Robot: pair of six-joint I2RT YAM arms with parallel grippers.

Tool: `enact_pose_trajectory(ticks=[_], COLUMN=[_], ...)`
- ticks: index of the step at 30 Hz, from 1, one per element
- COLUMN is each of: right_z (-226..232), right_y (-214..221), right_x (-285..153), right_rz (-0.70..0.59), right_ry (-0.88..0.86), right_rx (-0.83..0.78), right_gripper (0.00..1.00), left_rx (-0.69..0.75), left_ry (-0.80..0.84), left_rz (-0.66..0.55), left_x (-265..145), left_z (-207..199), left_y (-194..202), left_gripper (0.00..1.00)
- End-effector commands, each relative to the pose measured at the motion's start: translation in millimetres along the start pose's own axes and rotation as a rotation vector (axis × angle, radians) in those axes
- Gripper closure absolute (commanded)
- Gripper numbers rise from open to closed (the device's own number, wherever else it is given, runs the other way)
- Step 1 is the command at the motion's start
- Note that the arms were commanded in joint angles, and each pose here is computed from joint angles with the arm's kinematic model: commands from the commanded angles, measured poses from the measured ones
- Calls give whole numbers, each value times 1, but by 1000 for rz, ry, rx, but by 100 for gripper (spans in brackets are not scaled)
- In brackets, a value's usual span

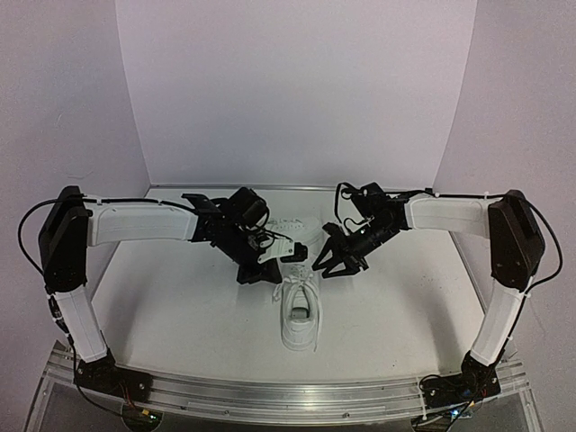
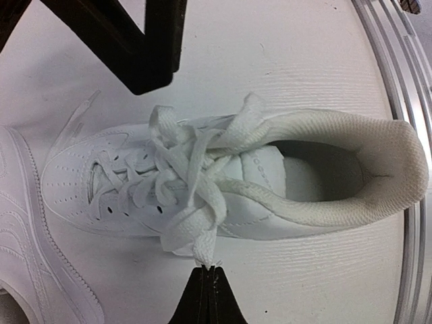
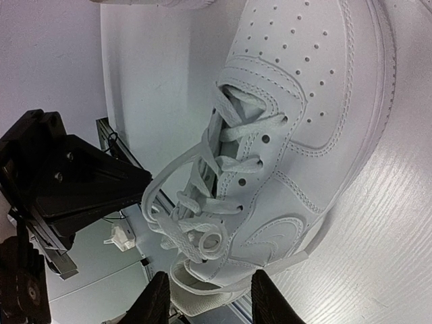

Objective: Tie the shoes

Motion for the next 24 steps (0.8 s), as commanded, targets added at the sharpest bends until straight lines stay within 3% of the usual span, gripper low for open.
enact_pose_trajectory(ticks=[1,24], right_z=[14,18], right_y=[2,-4], right_x=[-13,-11], right_rz=[-29,-22], right_ry=[-19,-35], right_rx=[-54,-73], right_gripper=[62,63], left_rx=[-8,-73], left_ry=[11,160], left_rz=[12,150], left_x=[-14,-16], left_z=[-13,-73], left_y=[-4,22], left_gripper=[100,100])
Point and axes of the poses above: each gripper's point midway between its finger pads, its own x axis out along the fingers, its own z axis along the line the jaws close on, y = z × x, the point moved 8 cm from there along -x, back along the fingers, and after that the axes turned 9 degrees about x, right-handed, at the moved point
